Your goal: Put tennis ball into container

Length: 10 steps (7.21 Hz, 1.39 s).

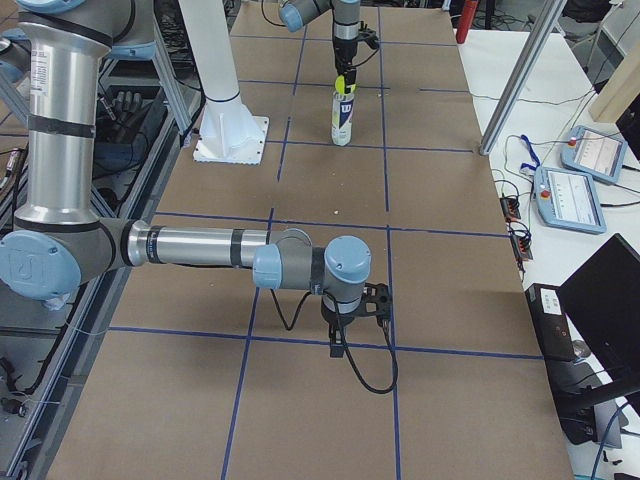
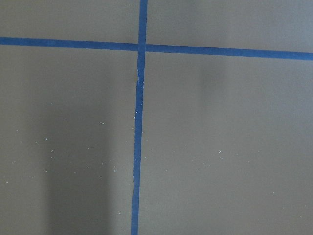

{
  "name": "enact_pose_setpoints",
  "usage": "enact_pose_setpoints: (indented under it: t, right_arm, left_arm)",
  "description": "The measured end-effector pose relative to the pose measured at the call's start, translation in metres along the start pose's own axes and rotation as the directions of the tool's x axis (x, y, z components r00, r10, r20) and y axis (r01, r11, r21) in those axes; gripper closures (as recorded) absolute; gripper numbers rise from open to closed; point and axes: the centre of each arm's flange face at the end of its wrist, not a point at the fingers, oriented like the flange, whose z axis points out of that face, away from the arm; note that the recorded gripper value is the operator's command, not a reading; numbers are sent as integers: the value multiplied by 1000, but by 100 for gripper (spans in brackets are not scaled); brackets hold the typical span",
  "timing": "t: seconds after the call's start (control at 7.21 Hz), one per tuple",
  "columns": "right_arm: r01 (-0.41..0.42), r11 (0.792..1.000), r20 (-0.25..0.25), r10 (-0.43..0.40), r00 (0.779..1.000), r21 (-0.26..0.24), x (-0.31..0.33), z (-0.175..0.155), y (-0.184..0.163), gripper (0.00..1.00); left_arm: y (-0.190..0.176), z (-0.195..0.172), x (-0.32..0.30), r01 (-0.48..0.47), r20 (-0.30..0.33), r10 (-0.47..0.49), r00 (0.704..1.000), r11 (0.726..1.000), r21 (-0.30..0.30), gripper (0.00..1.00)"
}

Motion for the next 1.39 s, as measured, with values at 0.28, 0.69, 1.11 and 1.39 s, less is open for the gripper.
enact_pose_setpoints:
  t: [0.28, 0.69, 1.11, 1.39]
  right_arm:
    - [0, 1000, 0, 0, 1000, 0, 0, 0, 0, 0]
    - [0, 1000, 0, 0, 1000, 0, 0, 0, 0, 0]
    - [-1, 1000, 0, 1, 1000, -1, 0, 0, 0, 0]
    - [0, 1000, 0, 0, 1000, -1, 0, 0, 0, 0]
  left_arm:
    - [1, -1, -1, -5, -2, 5, 1000, 1000, 0, 0]
    - [1, -1, -2, -7, -3, 7, 1000, 1000, 1, 0]
    - [-1, 0, -16, -20, -3, 20, 1000, 1000, 3, 0]
    - [-13, -5, -71, -115, -6, 116, 993, 993, 23, 0]
